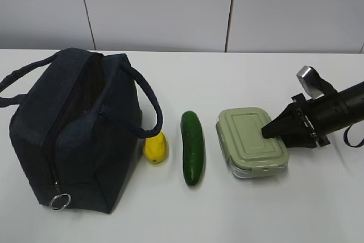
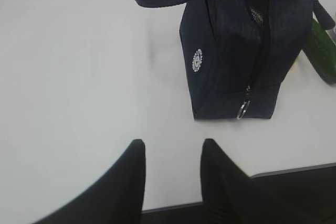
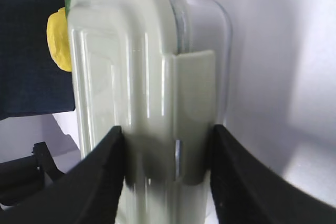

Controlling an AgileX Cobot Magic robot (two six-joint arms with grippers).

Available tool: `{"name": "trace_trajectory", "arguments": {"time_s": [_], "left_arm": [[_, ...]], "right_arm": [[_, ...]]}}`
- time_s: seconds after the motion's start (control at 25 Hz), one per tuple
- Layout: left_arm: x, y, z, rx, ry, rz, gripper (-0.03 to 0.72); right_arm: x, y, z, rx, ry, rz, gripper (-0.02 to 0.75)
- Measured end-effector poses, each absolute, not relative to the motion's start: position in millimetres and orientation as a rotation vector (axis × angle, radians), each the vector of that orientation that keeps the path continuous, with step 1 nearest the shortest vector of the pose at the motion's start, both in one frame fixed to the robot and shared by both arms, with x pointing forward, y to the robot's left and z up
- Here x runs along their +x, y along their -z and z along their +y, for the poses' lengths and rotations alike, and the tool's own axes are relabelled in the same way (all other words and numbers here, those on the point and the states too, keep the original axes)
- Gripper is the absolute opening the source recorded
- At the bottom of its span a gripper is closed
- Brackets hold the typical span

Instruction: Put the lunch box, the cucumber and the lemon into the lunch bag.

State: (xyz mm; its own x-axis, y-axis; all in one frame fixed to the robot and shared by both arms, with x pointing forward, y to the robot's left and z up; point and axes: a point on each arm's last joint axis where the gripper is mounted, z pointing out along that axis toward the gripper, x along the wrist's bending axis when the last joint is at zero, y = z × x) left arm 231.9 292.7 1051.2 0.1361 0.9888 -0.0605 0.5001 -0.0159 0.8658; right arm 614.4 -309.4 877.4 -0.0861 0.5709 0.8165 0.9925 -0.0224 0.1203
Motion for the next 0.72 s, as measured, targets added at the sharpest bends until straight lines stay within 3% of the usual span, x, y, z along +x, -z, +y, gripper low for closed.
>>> {"name": "trace_trajectory", "arguments": {"time_s": [0.72], "left_arm": [[231.9, -1051.2, 292.7, 1.628, -0.785, 1.470, 0.239]], "right_arm": [[614.8, -877.5, -309.3, -1.667, 0.972, -1.665, 0.359]]}}
